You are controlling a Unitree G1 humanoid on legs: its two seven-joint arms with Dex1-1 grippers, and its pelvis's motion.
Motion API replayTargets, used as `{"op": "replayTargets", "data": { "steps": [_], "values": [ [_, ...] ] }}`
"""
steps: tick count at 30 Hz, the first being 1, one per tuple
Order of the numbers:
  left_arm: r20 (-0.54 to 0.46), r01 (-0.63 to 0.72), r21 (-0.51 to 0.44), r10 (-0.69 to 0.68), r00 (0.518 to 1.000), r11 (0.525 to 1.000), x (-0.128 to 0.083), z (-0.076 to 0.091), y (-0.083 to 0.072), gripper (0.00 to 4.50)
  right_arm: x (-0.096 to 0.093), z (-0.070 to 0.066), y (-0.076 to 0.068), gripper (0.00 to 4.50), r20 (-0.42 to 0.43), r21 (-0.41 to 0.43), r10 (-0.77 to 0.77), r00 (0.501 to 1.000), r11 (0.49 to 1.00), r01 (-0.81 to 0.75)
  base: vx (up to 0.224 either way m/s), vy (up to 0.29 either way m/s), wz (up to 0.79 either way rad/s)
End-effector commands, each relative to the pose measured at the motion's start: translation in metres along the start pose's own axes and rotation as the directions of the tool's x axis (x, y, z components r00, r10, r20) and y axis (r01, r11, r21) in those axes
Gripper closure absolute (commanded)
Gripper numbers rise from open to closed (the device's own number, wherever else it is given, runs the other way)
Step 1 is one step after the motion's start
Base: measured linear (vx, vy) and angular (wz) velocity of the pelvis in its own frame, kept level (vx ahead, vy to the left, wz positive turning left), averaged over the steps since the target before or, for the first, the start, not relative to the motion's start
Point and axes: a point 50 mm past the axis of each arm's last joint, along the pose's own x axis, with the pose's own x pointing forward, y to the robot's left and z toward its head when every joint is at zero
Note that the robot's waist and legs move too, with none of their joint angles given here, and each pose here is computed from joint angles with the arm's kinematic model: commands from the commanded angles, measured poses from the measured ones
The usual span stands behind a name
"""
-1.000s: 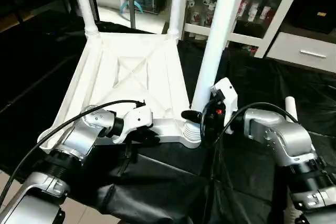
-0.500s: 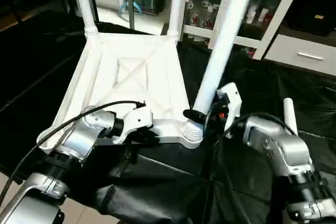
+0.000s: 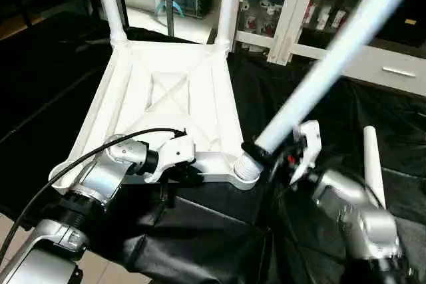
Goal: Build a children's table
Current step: Insert table leg to table base
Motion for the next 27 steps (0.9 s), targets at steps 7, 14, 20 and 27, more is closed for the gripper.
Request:
{"op": "replayTargets", "data": {
  "steps": [7,14,20,27],
  "values": [
    [0.024,0.022,-0.006,-0.022,0.999,1.000,0.010,-0.001,-0.006,4.50,-0.010,-0.025,0.004,2.63,-0.120,-0.103,-0.041,0.992,0.994,0.028,0.000,0.000,0.00],
    [0.019,0.018,-0.006,-0.018,1.000,1.000,0.008,-0.002,-0.005,4.50,-0.006,-0.030,0.009,2.63,-0.225,-0.198,0.009,0.974,0.979,-0.055,0.000,0.000,0.00],
    [0.020,0.018,-0.008,-0.018,1.000,1.000,0.008,-0.002,-0.006,4.50,-0.001,-0.028,0.006,2.63,-0.299,-0.199,0.033,0.954,0.975,-0.096,0.000,0.000,0.00],
    [0.026,0.019,-0.011,-0.018,0.999,1.000,0.008,-0.001,-0.006,4.50,0.005,-0.027,-0.004,2.63,-0.320,-0.113,0.003,0.948,0.993,-0.041,0.000,0.000,0.00]
  ]
}}
